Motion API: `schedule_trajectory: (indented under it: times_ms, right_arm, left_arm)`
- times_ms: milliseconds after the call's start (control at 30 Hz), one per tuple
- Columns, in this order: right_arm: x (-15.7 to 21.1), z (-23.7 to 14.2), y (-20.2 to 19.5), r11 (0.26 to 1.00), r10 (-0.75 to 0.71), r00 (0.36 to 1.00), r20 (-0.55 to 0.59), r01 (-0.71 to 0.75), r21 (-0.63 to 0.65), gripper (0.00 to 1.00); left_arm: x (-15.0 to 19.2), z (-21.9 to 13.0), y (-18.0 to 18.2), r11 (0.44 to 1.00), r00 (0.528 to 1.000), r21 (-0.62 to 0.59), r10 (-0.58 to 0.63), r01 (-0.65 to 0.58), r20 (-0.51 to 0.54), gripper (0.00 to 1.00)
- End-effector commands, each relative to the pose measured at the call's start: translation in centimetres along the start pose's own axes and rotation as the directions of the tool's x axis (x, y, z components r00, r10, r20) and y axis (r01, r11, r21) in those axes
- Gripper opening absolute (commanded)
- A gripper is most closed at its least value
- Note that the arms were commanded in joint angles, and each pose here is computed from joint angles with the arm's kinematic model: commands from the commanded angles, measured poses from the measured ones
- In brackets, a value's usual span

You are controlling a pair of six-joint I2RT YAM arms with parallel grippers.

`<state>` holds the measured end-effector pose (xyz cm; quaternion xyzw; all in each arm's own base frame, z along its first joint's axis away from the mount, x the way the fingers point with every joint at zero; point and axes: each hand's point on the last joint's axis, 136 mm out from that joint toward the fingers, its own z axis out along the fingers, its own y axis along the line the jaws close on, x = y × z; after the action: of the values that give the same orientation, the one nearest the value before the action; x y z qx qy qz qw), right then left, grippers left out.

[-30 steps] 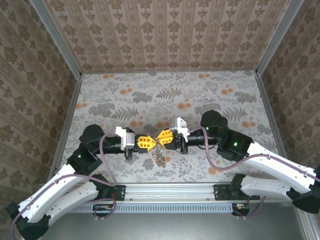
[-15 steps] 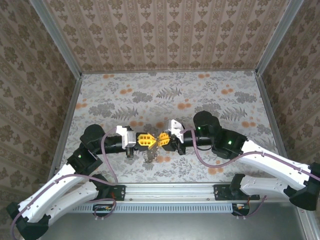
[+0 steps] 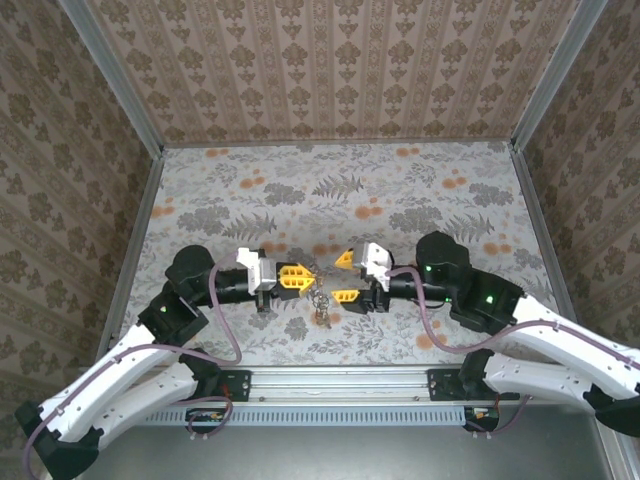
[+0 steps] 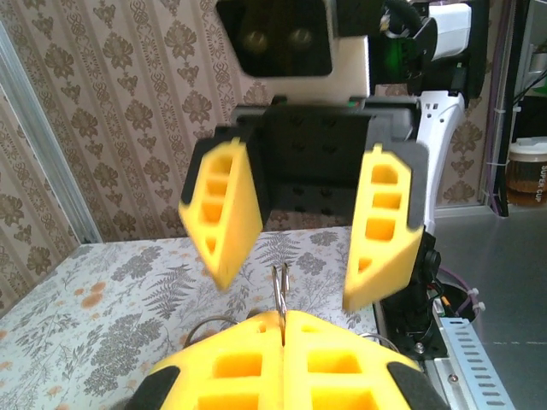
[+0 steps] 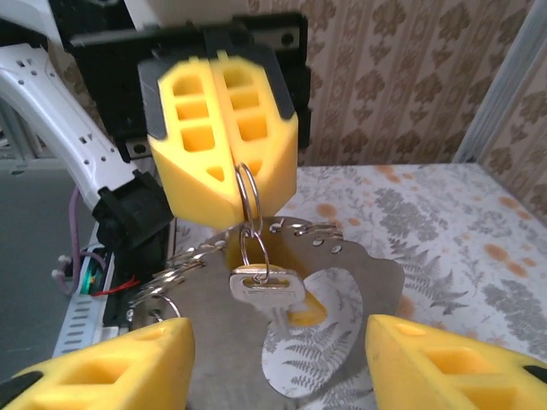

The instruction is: Put the keys on the keyring

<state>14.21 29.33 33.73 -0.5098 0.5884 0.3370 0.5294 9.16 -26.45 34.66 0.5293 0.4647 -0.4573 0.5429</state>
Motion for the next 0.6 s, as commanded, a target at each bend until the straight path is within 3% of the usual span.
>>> schedule_trajectory:
  times_ms: [0,200,567]
  right_arm:
    - [-1.2,-0.9,0.4,0.999,-0.038,0.996,0.080,0.038,0.002,0.63]
    - [-3.1,-1.5,1.8,0.994,-0.080,0.977,0.198,0.093,-0.059,0.66]
    - [-2.9,-0.5,3.0,0.983,-0.083,0.974,0.209,0.115,-0.145,0.60]
  left_arm:
    - [-2.0,-0.4,-0.1,0.998,0.995,0.005,0.056,-0.057,0.080,0.00]
    - [-2.2,-0.8,-0.4,0.998,0.992,0.005,0.057,-0.058,0.109,0.00]
    - [-2.5,-1.0,-1.2,0.998,0.991,0.050,0.033,-0.040,0.127,0.00]
